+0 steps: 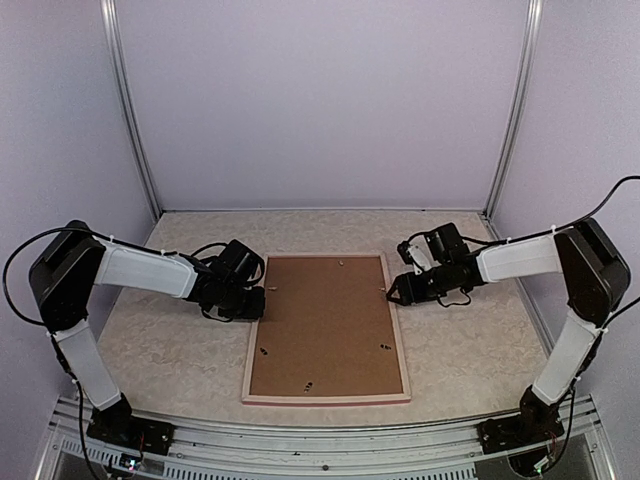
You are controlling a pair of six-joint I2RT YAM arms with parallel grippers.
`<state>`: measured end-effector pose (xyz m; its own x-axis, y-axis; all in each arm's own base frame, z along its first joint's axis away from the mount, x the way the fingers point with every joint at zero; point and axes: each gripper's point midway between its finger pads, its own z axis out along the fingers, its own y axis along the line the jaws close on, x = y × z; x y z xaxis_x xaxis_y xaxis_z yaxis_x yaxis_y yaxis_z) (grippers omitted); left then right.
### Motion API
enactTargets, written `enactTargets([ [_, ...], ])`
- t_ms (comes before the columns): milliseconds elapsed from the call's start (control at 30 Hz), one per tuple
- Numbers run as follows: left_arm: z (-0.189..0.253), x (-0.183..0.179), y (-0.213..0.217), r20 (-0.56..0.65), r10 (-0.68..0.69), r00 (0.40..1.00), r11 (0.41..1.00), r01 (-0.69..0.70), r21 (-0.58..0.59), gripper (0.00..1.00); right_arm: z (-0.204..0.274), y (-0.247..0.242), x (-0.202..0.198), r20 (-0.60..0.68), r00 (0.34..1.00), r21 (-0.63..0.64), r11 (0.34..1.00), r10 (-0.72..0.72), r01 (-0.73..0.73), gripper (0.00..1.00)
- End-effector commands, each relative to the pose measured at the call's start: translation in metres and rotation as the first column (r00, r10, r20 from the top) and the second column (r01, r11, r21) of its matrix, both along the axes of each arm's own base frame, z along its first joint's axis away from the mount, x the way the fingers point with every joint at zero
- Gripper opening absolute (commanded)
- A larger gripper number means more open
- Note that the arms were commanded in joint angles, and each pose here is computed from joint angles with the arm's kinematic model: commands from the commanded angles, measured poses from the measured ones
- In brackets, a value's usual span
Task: Put the photo into the frame
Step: Press the fastener onto the backboard.
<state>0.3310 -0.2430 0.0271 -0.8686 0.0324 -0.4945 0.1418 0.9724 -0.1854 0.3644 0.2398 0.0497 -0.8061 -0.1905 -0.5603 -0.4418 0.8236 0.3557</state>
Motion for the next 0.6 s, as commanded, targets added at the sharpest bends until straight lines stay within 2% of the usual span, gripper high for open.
enactTargets([
  [0,0.006,0.005,-0.004,0.025,-0.017,1.0,1.0,0.018,-0.002,0.0,0.007,-0.006,-0.032,-0.01,1.0,-0.024,0.999,-0.022,0.021,0.6],
  [333,0.006,0.008,-0.005,0.027,-0.018,0.999,1.0,0.018,0.002,0.0,-0.005,0.004,-0.106,-0.042,0.999,-0.11,0.994,-0.008,0.004,0.69],
  [567,0.003,0.007,-0.006,0.017,-0.024,1.0,1.0,0.024,-0.001,0.0,-0.015,0.005,-0.127,-0.065,0.998,-0.12,0.993,-0.009,0.001,0.63],
])
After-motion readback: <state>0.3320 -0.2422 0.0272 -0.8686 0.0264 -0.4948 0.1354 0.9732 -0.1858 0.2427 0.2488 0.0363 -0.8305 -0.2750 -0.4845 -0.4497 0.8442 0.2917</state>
